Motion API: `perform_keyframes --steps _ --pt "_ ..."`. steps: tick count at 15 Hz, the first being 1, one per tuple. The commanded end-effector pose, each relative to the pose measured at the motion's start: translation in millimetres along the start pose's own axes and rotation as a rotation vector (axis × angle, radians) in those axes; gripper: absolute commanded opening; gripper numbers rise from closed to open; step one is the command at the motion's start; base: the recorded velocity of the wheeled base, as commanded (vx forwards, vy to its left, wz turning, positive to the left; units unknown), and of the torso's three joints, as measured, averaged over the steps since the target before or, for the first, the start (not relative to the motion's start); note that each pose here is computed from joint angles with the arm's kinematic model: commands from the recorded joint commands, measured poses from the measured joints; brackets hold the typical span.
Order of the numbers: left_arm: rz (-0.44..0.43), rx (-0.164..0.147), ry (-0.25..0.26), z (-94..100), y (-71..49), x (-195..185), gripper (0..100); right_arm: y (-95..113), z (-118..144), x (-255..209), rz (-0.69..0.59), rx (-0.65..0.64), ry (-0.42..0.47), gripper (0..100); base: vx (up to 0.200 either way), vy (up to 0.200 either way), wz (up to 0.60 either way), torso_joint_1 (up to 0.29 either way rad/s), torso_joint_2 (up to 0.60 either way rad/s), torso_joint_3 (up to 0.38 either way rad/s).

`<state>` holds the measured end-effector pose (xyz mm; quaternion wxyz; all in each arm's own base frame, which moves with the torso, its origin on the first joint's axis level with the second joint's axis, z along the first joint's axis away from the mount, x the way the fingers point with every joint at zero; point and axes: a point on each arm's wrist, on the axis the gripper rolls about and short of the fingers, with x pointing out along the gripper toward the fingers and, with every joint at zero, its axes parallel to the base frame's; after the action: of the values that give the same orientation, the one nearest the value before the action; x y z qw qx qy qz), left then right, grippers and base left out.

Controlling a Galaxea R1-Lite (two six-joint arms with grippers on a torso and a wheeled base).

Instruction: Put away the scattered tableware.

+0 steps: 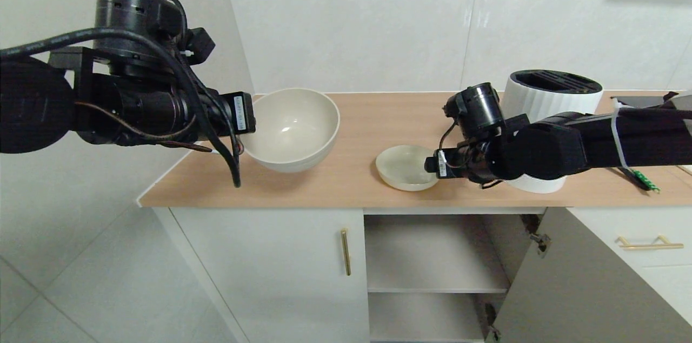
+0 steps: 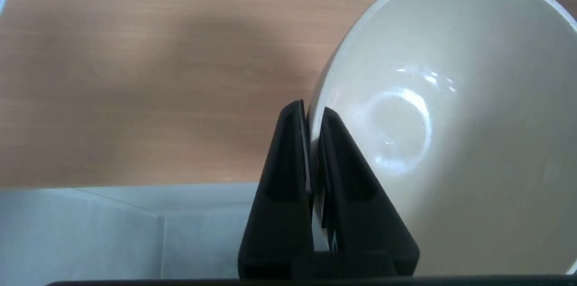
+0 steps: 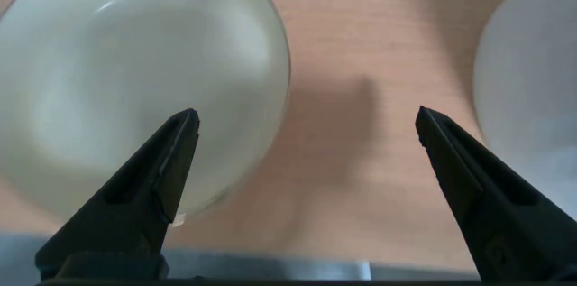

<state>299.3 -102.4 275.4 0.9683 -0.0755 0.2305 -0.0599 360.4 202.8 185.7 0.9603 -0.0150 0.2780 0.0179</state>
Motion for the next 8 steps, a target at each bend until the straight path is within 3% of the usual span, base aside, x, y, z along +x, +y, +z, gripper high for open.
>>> perform_keyframes --steps 1,6,7,8 --pt "0.001 -0.002 -0.002 0.4 0.5 -0.4 0 3.7 -3.1 9.3 -0.004 -0.005 0.009 100 0.0 0.0 0.0 0.0 0.0 0.0" --pt "0.0 -0.001 -0.001 0.2 0.0 -0.4 0 6.6 -5.3 15.1 -0.002 -0.007 0.015 100 0.0 0.0 0.0 0.0 0.0 0.0" --pt "0.0 0.0 -0.001 0.2 0.0 -0.4 0 6.8 -4.9 15.4 -0.002 -0.005 0.014 0 0.0 0.0 0.0 0.0 0.0 0.0" --pt "0.0 -0.001 -0.001 0.2 0.0 -0.4 0 7.4 -5.0 15.2 0.001 0.008 0.014 0 0.0 0.0 0.0 0.0 0.0 0.0"
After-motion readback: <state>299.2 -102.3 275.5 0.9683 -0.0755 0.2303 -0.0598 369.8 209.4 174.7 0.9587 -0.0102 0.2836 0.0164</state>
